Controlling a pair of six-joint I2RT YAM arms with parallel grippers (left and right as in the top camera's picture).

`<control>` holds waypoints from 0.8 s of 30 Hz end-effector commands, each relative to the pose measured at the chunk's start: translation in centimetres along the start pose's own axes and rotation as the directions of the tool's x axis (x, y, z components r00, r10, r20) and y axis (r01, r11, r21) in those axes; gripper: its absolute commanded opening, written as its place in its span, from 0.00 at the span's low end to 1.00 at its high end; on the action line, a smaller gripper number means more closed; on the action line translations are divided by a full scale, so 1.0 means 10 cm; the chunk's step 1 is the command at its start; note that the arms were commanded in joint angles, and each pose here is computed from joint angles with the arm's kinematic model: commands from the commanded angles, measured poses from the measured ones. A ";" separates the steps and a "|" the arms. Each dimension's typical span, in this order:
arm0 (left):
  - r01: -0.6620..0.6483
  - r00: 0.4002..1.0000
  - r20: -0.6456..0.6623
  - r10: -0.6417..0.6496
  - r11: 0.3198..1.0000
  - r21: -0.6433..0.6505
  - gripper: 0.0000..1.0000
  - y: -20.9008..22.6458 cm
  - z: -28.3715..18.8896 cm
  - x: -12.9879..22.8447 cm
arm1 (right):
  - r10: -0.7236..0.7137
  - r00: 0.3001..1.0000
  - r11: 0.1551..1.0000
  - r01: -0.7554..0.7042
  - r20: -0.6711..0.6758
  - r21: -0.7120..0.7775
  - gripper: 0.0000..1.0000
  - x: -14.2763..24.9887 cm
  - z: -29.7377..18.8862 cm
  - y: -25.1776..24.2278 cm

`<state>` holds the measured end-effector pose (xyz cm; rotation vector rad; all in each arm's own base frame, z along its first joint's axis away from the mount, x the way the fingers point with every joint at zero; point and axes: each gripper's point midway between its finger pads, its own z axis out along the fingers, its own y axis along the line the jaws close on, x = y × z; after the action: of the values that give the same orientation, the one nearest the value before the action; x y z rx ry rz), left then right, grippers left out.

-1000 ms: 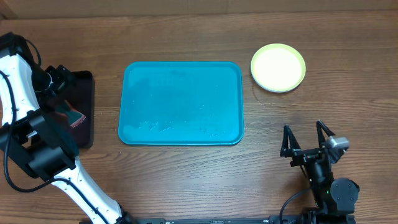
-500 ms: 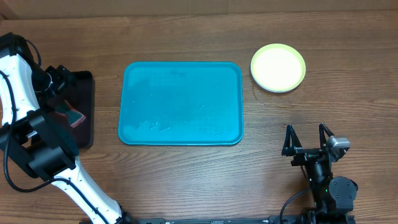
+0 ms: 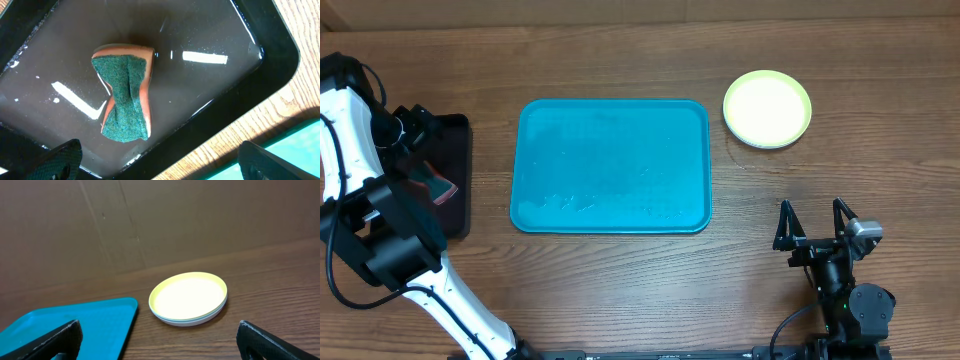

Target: Clean dirty plates on tray and stack at the side

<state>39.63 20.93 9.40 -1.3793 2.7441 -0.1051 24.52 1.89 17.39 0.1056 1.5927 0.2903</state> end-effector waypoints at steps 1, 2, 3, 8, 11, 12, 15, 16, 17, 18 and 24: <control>0.006 1.000 0.029 -0.006 1.000 0.013 1.00 -0.02 -0.10 -0.05 | 0.002 1.000 1.000 -0.002 0.004 0.005 1.00 0.02 0.00 -0.01; 0.006 1.000 0.029 -0.006 1.000 0.013 1.00 -0.02 -0.10 -0.05 | 0.002 1.000 1.000 -0.002 0.004 0.005 1.00 0.02 0.00 -0.01; 0.006 1.000 0.029 -0.006 1.000 0.013 1.00 -0.02 -0.10 -0.05 | 0.002 1.000 1.000 -0.002 0.004 0.005 1.00 0.02 0.00 -0.01; 0.005 1.000 0.029 -0.005 1.000 0.012 1.00 -0.02 -0.10 -0.05 | 0.002 1.000 1.000 -0.002 0.004 0.004 1.00 0.02 0.00 -0.01; -0.031 0.999 0.020 0.031 0.999 -0.016 1.00 0.04 -0.09 -0.02 | 0.002 1.000 1.000 -0.002 0.004 0.005 1.00 0.02 0.00 -0.01; -0.029 0.999 0.013 0.029 0.999 -0.017 1.00 0.04 -0.11 0.00 | 0.002 1.000 1.000 -0.002 0.004 0.005 1.00 0.02 0.00 -0.01; -0.038 0.999 0.008 0.038 0.999 0.016 1.00 -0.02 -0.28 0.12 | 0.002 1.000 1.000 -0.002 0.004 0.005 1.00 0.02 0.00 -0.01; -0.053 0.998 0.029 0.052 0.998 0.037 1.00 -0.08 -0.39 0.16 | 0.002 1.000 1.000 -0.002 0.004 0.005 1.00 0.02 0.00 -0.01; -0.068 0.996 0.056 0.065 0.996 0.049 1.00 -0.13 -0.50 0.19 | 0.002 1.000 1.000 -0.002 0.004 0.005 1.00 0.02 0.00 -0.01; -0.088 0.992 0.098 0.082 0.994 0.067 1.00 -0.19 -0.64 0.23 | 0.002 1.000 1.000 -0.002 0.004 0.005 1.00 0.02 0.00 -0.01; -0.403 0.858 0.396 0.326 0.907 0.125 1.00 -0.65 -1.44 0.69 | 0.002 1.000 1.000 -0.002 0.004 0.005 1.00 0.02 0.00 -0.01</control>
<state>40.49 15.67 18.86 -0.9883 2.5963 -0.0931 24.51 1.98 17.39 0.1026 1.5930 0.2932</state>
